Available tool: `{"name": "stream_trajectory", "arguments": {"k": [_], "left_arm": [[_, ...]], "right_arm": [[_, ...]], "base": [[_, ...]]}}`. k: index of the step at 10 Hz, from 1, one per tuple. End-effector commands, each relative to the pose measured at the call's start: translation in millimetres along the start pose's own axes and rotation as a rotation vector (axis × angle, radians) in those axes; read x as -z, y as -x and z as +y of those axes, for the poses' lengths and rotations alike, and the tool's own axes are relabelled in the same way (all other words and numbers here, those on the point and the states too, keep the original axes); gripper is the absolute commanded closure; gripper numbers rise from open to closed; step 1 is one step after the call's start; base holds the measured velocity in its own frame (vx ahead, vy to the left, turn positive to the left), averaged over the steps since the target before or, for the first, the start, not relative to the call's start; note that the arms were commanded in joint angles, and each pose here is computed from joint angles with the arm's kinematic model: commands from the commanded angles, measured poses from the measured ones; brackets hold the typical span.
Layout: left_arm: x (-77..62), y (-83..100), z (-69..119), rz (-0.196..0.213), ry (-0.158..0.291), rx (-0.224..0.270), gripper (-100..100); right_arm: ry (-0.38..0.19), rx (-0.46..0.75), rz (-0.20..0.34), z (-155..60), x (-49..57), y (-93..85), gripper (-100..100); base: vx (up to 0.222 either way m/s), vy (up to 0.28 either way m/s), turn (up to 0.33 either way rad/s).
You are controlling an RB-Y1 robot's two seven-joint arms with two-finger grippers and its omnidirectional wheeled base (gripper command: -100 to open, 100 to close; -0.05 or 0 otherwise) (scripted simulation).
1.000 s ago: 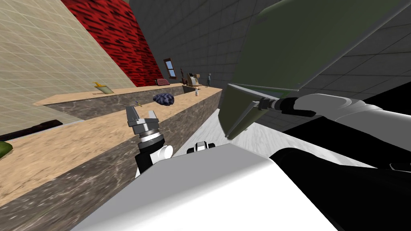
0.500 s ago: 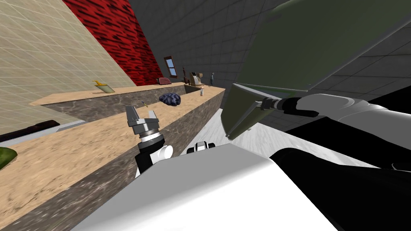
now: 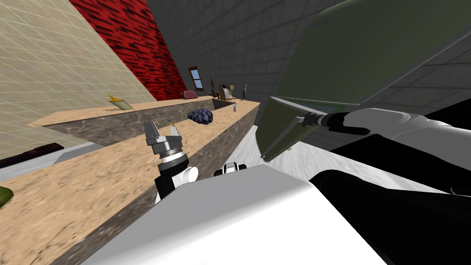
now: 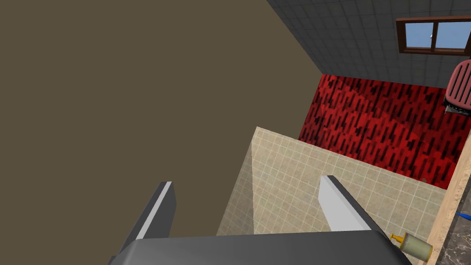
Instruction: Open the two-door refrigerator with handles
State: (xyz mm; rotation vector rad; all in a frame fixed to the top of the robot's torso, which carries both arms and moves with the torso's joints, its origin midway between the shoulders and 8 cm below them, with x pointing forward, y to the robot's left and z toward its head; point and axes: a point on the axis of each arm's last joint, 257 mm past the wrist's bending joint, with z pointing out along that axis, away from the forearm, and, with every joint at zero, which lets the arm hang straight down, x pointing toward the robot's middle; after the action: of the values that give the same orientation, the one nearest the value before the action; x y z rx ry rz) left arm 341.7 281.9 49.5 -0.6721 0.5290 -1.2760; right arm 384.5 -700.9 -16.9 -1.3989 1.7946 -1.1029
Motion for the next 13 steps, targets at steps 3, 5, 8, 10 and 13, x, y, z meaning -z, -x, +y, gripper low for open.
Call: {"name": "stream_trajectory", "arguments": {"k": [3,5,8,10,13], "left_arm": [[0.0,0.1,0.1,0.000,0.000,0.000,0],[0.0,0.0,0.1,0.000,0.000,0.000,0],[0.0,0.0,0.1,0.000,0.000,0.000,0],[0.0,0.0,0.1,0.000,0.000,0.000,0],[0.0,0.0,0.1,0.000,0.000,0.000,0]], "right_arm": [[-0.004,0.023,-0.033,-36.8,-0.8,21.0,-100],[-0.005,0.032,-0.047,-50.9,-0.9,30.5,-100],[-0.007,0.041,-0.060,-64.0,-0.7,37.8,-100],[-0.006,0.041,-0.062,-64.7,-0.6,38.7,0],[-0.006,0.041,-0.062,-64.7,-0.6,38.7,0]], "base": [[0.012,-0.007,-0.100],[0.012,-0.007,-0.077],[0.001,0.005,-0.079],[0.000,0.000,0.000],[0.000,0.000,0.000]]}}
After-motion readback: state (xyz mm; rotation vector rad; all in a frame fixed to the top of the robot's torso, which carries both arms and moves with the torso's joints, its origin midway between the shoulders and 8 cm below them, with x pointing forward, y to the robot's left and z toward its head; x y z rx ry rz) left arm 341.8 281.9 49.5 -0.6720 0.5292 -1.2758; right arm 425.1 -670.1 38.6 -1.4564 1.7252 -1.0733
